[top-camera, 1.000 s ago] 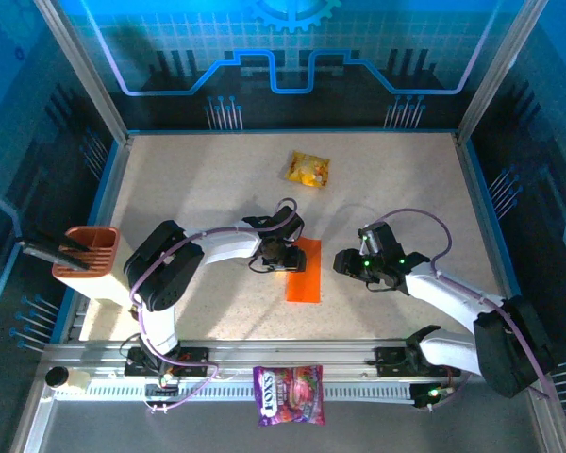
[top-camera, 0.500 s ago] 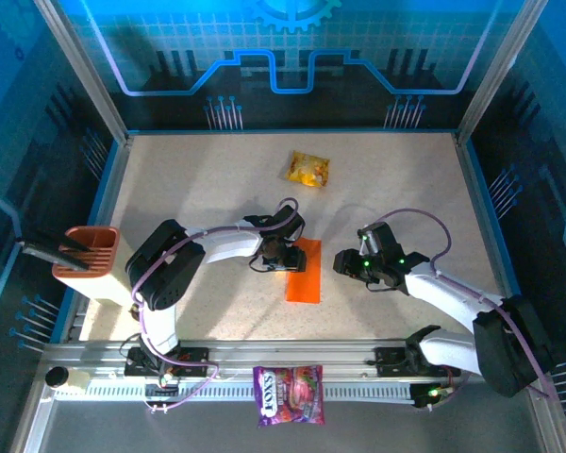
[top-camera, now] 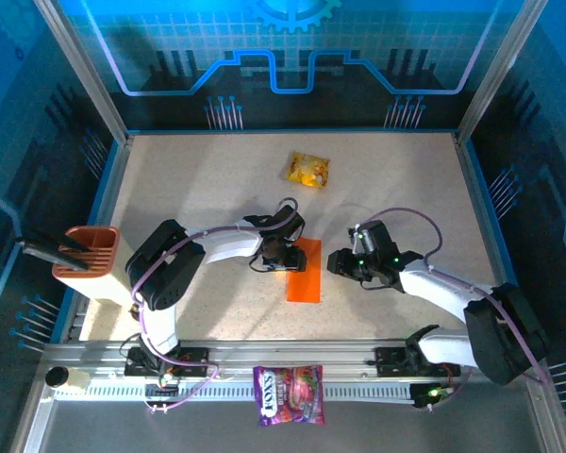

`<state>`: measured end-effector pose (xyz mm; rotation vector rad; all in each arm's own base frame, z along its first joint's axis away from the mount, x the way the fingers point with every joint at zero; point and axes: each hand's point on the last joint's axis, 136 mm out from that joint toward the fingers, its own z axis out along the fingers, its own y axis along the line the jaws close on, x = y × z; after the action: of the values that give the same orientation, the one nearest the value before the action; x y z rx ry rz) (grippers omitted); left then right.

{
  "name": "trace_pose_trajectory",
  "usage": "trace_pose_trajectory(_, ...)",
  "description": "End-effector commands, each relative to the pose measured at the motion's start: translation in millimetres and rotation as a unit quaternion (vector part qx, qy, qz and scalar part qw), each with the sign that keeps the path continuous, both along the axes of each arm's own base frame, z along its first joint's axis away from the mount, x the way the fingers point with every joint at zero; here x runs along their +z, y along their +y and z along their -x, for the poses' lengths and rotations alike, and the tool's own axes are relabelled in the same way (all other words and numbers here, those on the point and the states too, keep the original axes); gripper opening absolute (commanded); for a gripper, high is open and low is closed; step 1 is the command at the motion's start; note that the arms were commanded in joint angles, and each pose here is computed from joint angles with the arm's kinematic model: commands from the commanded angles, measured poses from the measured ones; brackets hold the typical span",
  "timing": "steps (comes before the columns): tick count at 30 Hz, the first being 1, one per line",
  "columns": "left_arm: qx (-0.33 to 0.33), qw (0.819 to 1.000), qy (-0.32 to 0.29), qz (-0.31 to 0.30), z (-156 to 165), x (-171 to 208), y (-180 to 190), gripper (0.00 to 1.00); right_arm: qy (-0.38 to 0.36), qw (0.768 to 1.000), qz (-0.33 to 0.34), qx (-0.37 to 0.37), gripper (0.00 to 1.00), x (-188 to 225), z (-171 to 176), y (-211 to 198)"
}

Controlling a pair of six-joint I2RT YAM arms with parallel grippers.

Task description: Fold a paper plane with a square sheet of paper (pick it up from the middle)

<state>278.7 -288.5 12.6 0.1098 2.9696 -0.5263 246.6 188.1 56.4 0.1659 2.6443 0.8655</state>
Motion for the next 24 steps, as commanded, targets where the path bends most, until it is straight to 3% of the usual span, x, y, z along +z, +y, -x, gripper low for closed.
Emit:
trace_pose_trajectory(1,0.027,0.997,0.003,-0.078,-7,-51,33,0.50,-0.008,1.000,-0.012,0.019,0.37,6,-1,11)
trace_pose_trajectory(8,0.012,0.998,0.001,-0.063,-8,-51,27,0.50,-0.009,0.999,-0.032,0.040,0.35,9,-1,23)
trace_pose_trajectory(24,0.010,0.998,0.003,-0.065,-8,-53,26,0.50,0.030,0.997,-0.059,0.031,0.06,-9,-22,51)
